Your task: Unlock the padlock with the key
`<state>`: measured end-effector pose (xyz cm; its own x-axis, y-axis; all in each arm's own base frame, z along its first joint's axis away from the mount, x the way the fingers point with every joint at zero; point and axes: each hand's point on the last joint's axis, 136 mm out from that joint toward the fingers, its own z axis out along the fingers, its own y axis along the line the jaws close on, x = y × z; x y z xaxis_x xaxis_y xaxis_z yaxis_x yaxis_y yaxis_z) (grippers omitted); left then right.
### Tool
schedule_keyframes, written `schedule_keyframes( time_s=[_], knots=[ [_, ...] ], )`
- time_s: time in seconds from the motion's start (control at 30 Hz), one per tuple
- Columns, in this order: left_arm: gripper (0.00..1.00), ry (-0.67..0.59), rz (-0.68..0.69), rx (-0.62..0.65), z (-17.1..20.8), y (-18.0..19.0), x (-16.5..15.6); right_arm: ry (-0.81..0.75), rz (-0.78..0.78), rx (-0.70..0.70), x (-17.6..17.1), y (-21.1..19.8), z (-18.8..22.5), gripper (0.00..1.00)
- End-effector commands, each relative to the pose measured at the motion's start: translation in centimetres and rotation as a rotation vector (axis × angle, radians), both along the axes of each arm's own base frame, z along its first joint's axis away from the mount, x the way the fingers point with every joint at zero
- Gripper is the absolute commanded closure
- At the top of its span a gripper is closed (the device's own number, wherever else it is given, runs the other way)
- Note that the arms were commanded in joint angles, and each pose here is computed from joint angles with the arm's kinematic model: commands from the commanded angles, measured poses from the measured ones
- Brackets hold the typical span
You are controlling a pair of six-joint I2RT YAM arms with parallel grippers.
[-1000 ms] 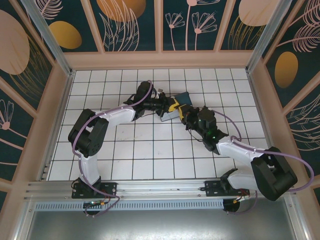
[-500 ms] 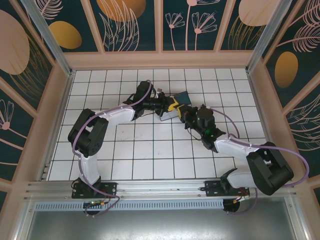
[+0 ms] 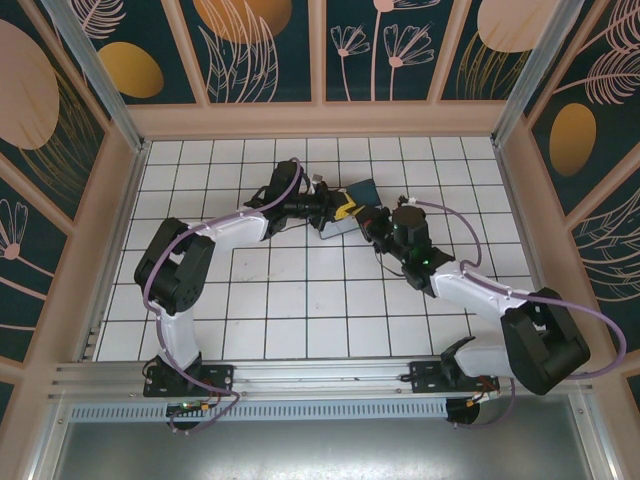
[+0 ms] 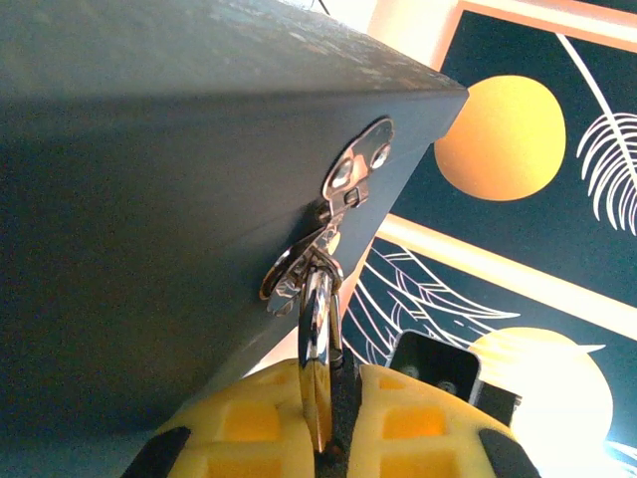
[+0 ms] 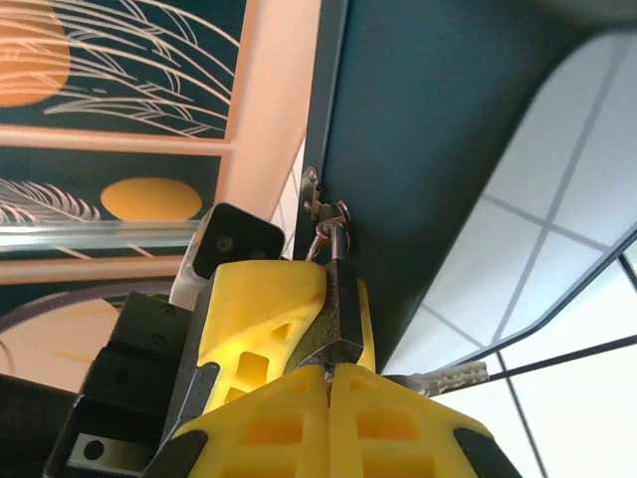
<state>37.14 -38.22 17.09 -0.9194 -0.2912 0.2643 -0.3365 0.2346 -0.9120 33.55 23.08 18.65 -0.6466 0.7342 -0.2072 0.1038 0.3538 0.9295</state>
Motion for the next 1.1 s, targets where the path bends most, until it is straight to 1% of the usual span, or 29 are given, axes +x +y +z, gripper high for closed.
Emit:
schedule_keyframes(
  time_s=[0.0,0.17,0.33,0.4,0.5,0.57,0.6,0.63,0.73,0.77,0.83,0.9,1.07],
  knots=[
    [1.0,-0.075,-0.066,-0.072,4.2,-0.8,-1.1,-0.242,0.11,-0.155,0.1,0.9,4.5,1.0],
    [1.0,-0.073,-0.064,-0.072,4.5,-0.8,-1.2,-0.426,0.185,-0.31,-0.8,1.3,5.7,1.0],
    [1.0,-0.059,-0.057,-0.062,4.1,-0.8,-1.1,-0.628,0.281,-0.485,-2.4,3.1,7.1,1.0],
    [1.0,-0.054,-0.049,-0.056,4.0,-0.7,-1.0,-0.659,0.319,-0.544,-2.7,3.7,6.9,1.0],
    [1.0,-0.05,-0.041,-0.044,3.8,-0.6,-0.9,-0.66,0.364,-0.647,-2.7,4.0,5.6,1.0],
    [1.0,-0.044,-0.029,-0.028,3.5,-0.4,-0.8,-0.632,0.364,-0.668,-2.7,3.9,4.9,1.0],
    [1.0,-0.04,-0.016,-0.018,3.3,-0.3,-0.8,-0.591,0.357,-0.623,-2.6,3.7,4.5,1.0],
    [1.0,-0.043,0.002,-0.014,3.3,0.0,-0.6,-0.529,0.352,-0.548,-2.4,3.3,3.9,0.99],
    [1.0,-0.044,0.021,-0.021,3.1,0.0,-0.3,-0.387,0.317,-0.299,-2.6,2.8,3.2,0.84],
    [1.0,-0.043,0.027,-0.029,3.2,0.0,-0.3,-0.373,0.297,-0.228,-2.7,2.8,3.4,0.8],
    [1.0,-0.043,0.042,-0.03,3.1,0.2,-0.1,-0.347,0.268,-0.09,-2.9,2.8,4.0,0.78],
    [1.0,-0.044,0.044,-0.029,3.0,0.2,-0.1,-0.337,0.246,-0.02,-2.8,2.7,4.7,0.76],
    [1.0,-0.041,0.052,-0.035,3.0,0.2,-0.1,-0.268,0.218,0.105,-2.6,2.9,5.3,0.74]
  ],
)
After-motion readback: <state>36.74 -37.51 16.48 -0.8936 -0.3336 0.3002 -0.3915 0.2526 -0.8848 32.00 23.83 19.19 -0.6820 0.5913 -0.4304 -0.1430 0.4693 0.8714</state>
